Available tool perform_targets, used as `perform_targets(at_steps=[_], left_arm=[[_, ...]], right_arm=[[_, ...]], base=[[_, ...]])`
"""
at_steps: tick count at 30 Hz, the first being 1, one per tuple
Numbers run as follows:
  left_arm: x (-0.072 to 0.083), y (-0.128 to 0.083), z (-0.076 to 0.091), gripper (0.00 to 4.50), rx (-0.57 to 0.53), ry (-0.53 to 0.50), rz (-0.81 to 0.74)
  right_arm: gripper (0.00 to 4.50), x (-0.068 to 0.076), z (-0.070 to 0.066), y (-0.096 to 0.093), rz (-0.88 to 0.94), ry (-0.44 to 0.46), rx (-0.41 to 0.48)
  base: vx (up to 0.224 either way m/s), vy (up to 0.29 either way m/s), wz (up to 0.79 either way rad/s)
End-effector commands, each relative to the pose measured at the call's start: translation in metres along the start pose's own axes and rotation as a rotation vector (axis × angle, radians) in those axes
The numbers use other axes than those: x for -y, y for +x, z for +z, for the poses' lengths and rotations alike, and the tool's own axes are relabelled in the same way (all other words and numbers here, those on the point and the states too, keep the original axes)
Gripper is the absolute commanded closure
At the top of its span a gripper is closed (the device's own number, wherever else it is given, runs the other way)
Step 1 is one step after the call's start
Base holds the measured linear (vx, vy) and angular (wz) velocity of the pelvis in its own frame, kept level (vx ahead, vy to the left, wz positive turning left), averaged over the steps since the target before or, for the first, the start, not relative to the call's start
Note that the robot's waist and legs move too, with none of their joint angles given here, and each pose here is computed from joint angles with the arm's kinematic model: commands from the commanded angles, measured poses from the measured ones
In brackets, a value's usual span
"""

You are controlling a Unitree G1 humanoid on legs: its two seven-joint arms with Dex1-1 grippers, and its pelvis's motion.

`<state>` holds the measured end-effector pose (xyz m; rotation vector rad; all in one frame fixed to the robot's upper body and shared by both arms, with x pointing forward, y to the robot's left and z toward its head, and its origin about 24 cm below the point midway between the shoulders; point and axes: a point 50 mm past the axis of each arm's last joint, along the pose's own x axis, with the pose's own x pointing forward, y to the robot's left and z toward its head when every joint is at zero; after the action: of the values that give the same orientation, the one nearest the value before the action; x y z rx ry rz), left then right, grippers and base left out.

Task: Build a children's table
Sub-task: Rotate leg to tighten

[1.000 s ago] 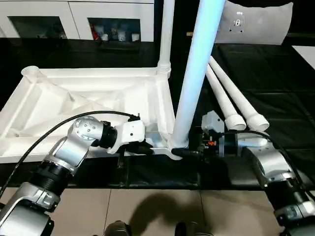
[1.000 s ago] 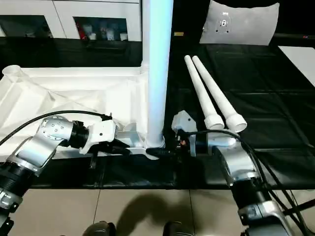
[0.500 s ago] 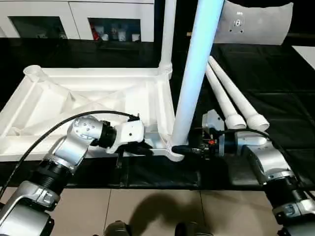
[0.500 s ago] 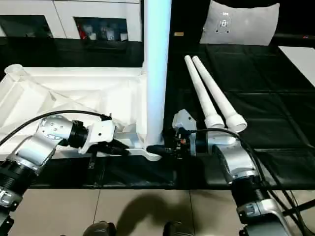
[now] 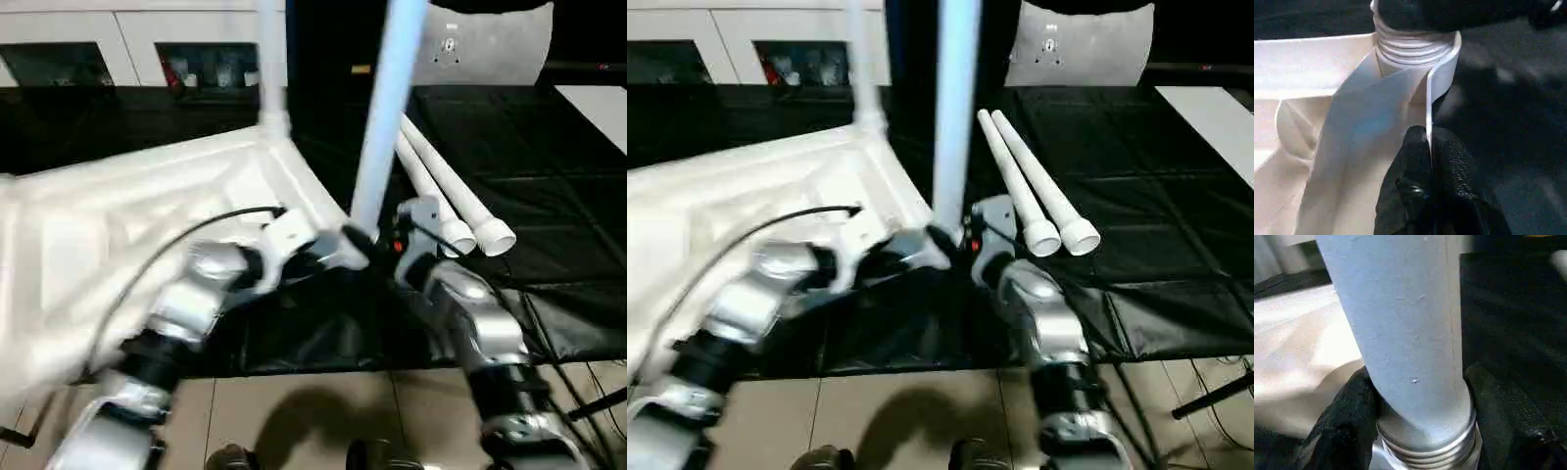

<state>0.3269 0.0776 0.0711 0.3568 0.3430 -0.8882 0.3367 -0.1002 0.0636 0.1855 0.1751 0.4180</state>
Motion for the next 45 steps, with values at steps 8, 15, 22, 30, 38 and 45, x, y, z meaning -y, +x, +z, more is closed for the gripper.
perform_targets(at_steps=[8,15,22,30,38,45], left_arm=[[-0.003,0.001,0.041,4.50,0.140,0.152,0.017],[-0.019,-0.004,0.034,4.50,0.116,0.191,0.052],[-0.034,0.001,0.037,4.50,0.138,0.166,0.143],[-0.041,0.007,0.054,3.73,0.278,0.071,0.189],[-0.060,-0.027,0.044,3.58,0.241,0.076,0.274],[-0.066,-0.063,0.027,3.58,0.164,0.078,0.326]], right_arm=[[1.18,-0.020,-0.012,0.006,0.042,0.040,-0.029],[0.63,0.007,-0.005,-0.011,0.008,-0.054,0.045],[0.03,0.034,0.006,-0.039,-0.028,-0.005,0.123],[0.00,0.030,0.010,-0.056,0.000,0.018,0.162],[0.00,0.007,0.003,-0.057,0.166,-0.111,0.050],[0.00,-0.005,0.013,-0.046,0.243,-0.147,0.053]], base=[[0.000,0.000,0.00],[0.000,0.000,0.00],[0.000,0.000,0.00],[0.000,0.000,0.00],[0.000,0.000,0.00],[0.000,0.000,0.00]])
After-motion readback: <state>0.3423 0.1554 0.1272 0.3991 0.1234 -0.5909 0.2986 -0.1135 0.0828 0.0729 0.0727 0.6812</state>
